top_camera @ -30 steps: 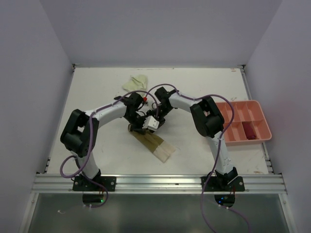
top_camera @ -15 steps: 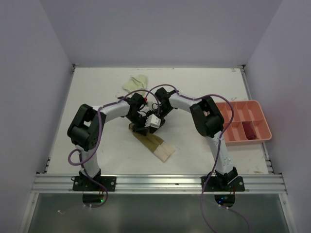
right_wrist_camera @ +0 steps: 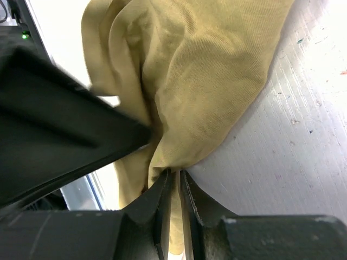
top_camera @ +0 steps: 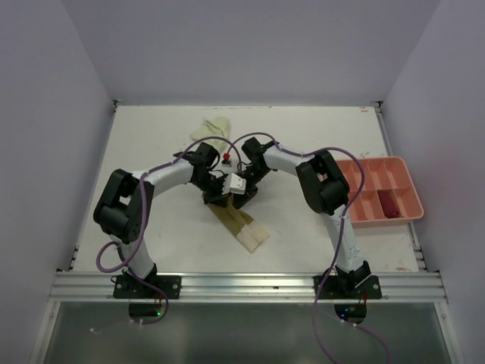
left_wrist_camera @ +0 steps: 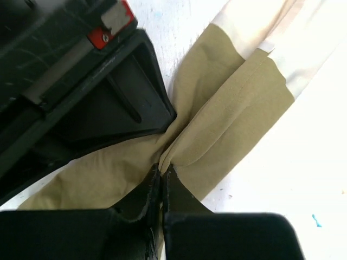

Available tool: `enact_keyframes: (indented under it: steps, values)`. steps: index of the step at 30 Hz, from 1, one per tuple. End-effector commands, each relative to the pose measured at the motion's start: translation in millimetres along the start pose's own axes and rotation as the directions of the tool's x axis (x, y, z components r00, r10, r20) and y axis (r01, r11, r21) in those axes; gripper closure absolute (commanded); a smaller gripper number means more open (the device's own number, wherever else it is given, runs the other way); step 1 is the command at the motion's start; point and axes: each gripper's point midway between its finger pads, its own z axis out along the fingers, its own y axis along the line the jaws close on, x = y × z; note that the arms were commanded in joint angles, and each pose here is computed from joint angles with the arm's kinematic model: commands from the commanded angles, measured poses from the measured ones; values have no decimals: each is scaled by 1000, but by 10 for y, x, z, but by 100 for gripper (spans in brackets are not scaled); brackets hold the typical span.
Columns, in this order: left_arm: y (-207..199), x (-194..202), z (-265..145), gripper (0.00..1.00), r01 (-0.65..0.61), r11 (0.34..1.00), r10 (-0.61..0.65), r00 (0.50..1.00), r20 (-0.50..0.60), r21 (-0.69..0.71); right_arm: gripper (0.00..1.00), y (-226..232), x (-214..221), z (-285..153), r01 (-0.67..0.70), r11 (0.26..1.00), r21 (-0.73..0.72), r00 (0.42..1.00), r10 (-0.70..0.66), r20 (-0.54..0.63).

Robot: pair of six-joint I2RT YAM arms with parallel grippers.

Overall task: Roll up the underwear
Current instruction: Fold the underwear

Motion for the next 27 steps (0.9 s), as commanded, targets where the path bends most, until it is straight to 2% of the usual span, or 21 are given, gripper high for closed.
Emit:
enact_keyframes:
  steps: [1,9,19,23,24,27]
  values:
    - [36,-211,-183,100,-86,995,89,995,54,-55,82,-132,96,96,0,999,37,1000,1,-31]
    - [119,-235,-122,100,-109,991,114,991,65,-81,82,-124,102,111,-18,999,26,999,19,-35]
    - [256,64,203,100,13,998,-12,1000,17,-53,81,-112,131,73,-14,999,35,999,15,-45]
    - [239,159,257,100,46,998,-46,999,-2,-47,73,-106,69,-63,0,997,73,1000,2,-26]
    - [234,165,265,100,49,998,-49,999,-4,-46,67,-129,39,-141,-8,996,85,1000,8,-9]
    - [237,252,308,100,72,996,-73,997,-26,-46,60,-169,-76,-432,-35,992,120,998,27,61]
